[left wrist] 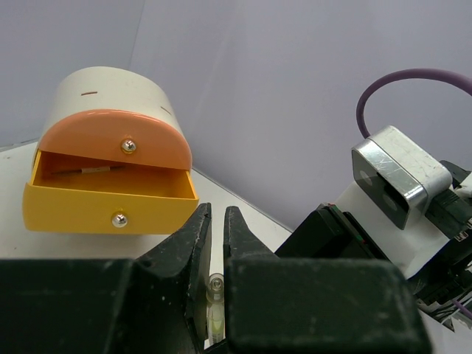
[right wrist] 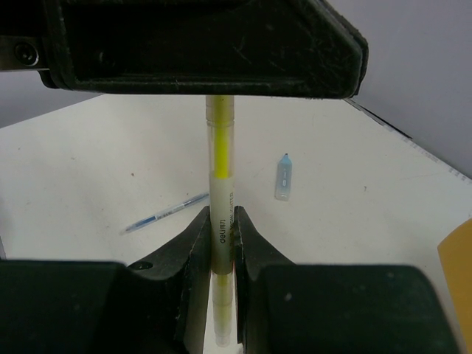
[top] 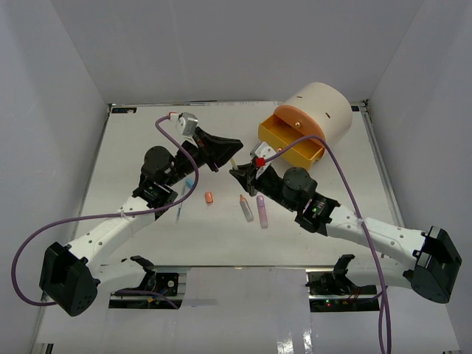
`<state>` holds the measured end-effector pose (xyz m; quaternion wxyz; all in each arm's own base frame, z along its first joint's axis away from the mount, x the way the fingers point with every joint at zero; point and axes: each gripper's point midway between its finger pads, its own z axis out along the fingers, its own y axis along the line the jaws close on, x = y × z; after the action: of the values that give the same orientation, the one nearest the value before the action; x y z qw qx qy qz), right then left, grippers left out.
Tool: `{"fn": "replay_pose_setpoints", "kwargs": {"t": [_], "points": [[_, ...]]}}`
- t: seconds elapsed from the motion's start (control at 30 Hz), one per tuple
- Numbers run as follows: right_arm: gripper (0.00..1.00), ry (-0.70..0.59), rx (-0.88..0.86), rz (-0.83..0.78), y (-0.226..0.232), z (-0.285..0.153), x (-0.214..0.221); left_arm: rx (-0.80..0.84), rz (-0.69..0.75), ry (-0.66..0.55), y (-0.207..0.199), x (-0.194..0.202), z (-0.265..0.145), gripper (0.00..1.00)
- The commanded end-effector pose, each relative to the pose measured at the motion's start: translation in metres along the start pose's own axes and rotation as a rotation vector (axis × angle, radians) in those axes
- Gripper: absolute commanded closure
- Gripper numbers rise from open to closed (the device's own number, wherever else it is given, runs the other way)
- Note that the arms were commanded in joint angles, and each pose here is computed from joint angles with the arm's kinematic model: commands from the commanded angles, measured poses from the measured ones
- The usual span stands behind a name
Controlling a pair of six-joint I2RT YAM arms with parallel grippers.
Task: Sort the stationery into containers
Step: Close the pen cap on the pen.
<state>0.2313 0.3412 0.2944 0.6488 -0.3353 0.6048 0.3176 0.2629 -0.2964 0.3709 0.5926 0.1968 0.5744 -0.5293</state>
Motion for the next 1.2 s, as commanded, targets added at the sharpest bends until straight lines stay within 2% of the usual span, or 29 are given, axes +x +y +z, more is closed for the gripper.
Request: {"fn": "replay_pose_setpoints", "kwargs": {"t": [0.0, 1.17], "points": [[0.92, -0.441, 0.064, 0.003, -0.019, -0.009, -0.148, 0.048, -0.170, 0.270, -0.009, 0.081, -0.015, 1.00], [0.92, -0.628, 0.062, -0.042, -0.026, -0.022, -0.219, -0.003, -0.268, 0.388, 0.009, 0.128, -0.022, 1.00]]}}
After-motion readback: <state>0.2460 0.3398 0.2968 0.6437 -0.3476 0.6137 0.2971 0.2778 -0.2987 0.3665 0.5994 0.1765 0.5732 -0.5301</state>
